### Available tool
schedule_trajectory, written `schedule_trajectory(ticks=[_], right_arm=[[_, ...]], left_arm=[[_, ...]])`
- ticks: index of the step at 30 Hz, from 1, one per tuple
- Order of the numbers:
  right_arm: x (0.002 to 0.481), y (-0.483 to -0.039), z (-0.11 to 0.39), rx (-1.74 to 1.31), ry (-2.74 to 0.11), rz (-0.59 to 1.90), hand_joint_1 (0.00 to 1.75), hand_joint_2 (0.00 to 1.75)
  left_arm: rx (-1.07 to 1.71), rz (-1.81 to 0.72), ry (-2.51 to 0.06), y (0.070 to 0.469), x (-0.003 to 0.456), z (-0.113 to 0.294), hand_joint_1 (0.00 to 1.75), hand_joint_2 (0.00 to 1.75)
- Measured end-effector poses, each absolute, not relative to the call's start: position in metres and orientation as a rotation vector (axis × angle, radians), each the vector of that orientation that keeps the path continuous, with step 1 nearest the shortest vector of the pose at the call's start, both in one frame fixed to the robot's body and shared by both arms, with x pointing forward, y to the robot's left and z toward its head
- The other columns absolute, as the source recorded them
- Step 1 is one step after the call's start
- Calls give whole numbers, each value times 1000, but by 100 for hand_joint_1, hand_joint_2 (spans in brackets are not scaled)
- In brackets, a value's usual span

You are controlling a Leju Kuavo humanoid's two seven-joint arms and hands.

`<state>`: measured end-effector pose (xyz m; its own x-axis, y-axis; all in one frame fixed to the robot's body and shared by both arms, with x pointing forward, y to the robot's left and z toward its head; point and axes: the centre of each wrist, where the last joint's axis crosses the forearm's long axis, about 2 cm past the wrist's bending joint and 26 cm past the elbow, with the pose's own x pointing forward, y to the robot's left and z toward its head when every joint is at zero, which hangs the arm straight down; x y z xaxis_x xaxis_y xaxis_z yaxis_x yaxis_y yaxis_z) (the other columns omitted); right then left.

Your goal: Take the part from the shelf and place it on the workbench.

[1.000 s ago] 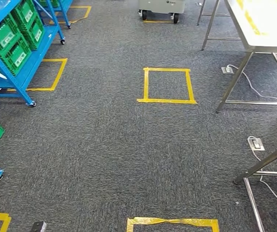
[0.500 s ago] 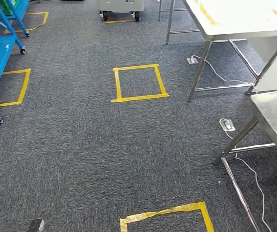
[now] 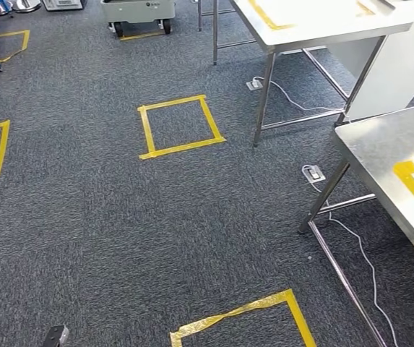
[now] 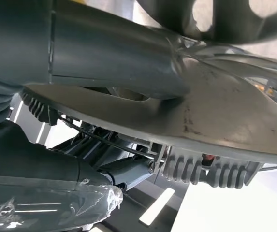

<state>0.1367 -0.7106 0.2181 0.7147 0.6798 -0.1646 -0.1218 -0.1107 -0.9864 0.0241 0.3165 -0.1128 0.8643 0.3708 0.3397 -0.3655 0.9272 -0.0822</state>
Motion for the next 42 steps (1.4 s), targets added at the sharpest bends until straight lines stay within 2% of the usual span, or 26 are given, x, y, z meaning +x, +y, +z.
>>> schedule_trajectory(ticks=[7,12,20,32,36,38,42], right_arm=[[147,-699,216,-1481,-470,755,175,0],[158,-701,202,-1305,-420,674,175,0],[145,-710,177,-1244,-302,601,175,0],[102,-739,174,-1263,-174,424,175,0],[103,-740,173,-1256,-161,412,0,0],[105,-740,173,-1252,-161,409,0,0],[104,-740,171,-1254,-175,416,0,0]], left_arm=[[-16,400,-345,314,25,-113,0,175],[-9,384,-359,315,26,-113,0,175],[-4,376,-380,320,26,-113,0,175],[-49,373,-371,317,27,-113,0,175],[-65,364,-382,316,27,-112,0,175],[-71,356,-384,315,28,-112,0,175],[-70,345,-383,314,28,-113,0,0]])
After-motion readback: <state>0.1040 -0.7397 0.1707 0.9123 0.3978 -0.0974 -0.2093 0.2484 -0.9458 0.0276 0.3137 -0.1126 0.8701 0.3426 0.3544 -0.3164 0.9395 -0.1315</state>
